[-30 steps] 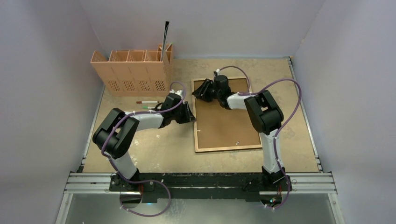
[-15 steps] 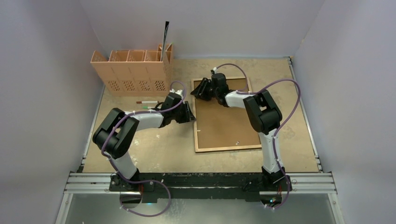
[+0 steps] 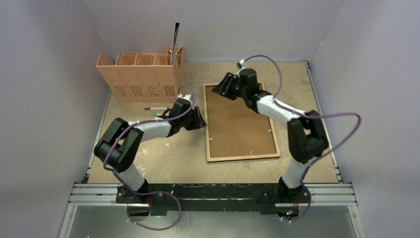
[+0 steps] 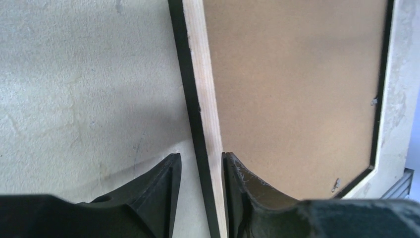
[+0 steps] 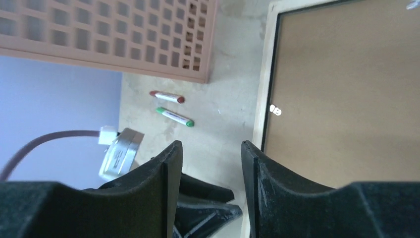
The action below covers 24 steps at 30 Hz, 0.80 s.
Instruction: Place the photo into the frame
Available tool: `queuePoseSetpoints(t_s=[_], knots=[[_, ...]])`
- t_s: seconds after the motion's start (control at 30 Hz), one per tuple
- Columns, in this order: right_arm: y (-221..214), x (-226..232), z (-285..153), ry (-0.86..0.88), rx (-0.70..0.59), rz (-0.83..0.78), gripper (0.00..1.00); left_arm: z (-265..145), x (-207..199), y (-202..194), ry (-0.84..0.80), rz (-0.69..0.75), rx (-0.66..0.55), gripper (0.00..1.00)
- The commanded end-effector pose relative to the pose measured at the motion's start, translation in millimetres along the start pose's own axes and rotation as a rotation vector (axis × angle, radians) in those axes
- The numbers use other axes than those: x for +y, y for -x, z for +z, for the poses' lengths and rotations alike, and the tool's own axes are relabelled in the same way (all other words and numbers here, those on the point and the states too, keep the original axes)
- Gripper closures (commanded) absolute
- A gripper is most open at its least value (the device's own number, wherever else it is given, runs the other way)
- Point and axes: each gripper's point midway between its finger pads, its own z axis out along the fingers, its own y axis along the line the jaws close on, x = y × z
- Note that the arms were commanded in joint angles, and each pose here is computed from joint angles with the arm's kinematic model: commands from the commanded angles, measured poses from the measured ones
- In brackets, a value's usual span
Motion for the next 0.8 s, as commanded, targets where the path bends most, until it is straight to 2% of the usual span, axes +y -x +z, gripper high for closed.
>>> queuePoseSetpoints(t_s=[0.0, 0.1, 0.2, 0.27, 0.47, 0.63, 0.77], knots=[[30.6, -39.8, -62.7, -0.145, -0.120, 0.000, 0.49, -19.8, -11.2, 14.1, -0.034, 0.024, -0.061, 0.60], [39.4, -85.7, -107.0, -0.290, -0.199, 0.018, 0.47, -27.1, -12.5, 9.1, -0.053, 0.032, -0.054, 0.57], [29.8, -114.0, -143.1, -0.421, -0.195, -0.010, 0.44, -33.6, -12.6, 5.6, -0.057, 0.062, -0.039, 0.57], [18.6, -126.5, -161.8, -0.494, -0.179, -0.011, 0.32, -38.3, -15.0, 9.1, -0.057, 0.082, -0.043, 0.56], [-2.5, -169.9, -212.3, -0.701, -0.253, 0.048, 0.11, -36.1, -9.6, 0.6, -0.049, 0.086, -0.017, 0.51], [-13.4, -195.8, -233.8, -0.809, -0.265, 0.070, 0.07, -28.7, -12.2, -7.0, -0.083, 0.087, 0.010, 0.47], [-35.2, -202.6, -226.3, -0.778, -0.172, 0.102, 0.07, -22.6, -15.4, -15.8, -0.115, 0.072, 0.037, 0.47]])
